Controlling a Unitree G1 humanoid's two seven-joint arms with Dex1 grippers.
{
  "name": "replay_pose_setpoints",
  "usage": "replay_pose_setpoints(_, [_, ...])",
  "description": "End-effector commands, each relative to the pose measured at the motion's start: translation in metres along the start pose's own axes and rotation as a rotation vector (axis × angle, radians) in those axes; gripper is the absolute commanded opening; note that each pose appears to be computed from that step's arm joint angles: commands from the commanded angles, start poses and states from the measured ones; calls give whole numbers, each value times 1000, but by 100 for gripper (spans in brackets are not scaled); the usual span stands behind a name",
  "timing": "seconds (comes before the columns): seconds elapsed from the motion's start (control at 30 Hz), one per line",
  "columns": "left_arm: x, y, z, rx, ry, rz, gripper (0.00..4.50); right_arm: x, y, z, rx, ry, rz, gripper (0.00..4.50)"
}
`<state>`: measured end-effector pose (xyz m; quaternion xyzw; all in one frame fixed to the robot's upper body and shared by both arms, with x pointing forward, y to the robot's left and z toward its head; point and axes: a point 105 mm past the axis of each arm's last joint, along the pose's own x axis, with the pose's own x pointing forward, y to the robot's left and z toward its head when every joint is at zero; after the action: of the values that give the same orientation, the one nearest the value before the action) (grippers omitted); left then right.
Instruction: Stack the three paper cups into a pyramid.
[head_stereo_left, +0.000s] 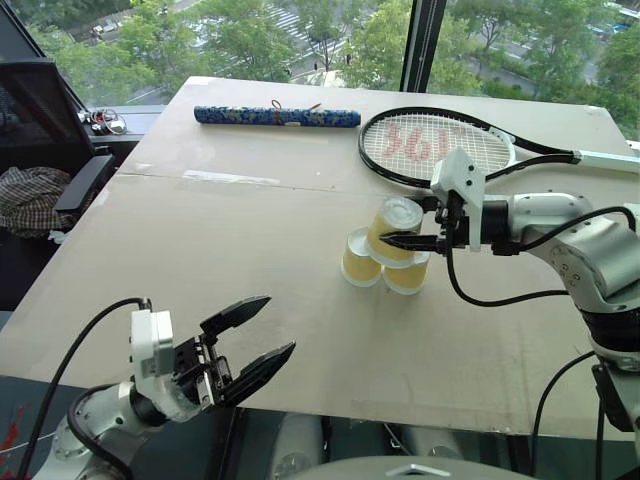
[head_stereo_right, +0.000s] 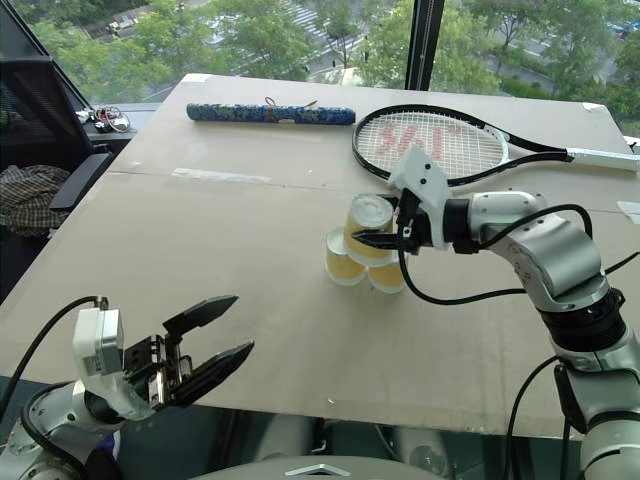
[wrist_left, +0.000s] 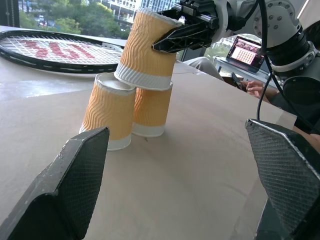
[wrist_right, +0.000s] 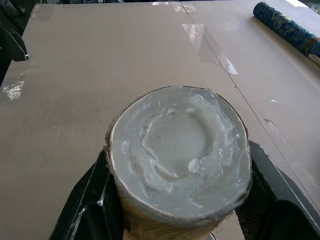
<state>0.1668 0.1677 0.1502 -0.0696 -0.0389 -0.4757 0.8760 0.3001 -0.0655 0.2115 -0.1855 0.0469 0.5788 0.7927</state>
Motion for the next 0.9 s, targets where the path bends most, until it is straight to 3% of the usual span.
replay_pose_setpoints(0.03, [7, -5, 11, 39, -25, -16, 450, -1, -9, 8, -55, -19, -37, 347])
replay_pose_setpoints(0.1, [9, -6, 11, 38, -24, -15, 450, -5, -15, 15, -75, -45, -73, 442])
replay_pose_setpoints(0.4, [26, -3, -9, -22, 85, 5, 450, -59, 1, 31, -79, -189, -90, 442])
replay_pose_setpoints(0.57, [16, 5, -23, -40, 154, 14, 450, -89, 17, 2, 23, -138, -158, 442])
replay_pose_setpoints(0.8, [-13, 14, -45, -65, 275, 28, 450, -132, 56, -76, 189, 38, -268, 442])
replay_pose_setpoints(0.9, [-20, 17, -50, -70, 298, 37, 450, -144, 60, -95, 231, 73, -343, 442])
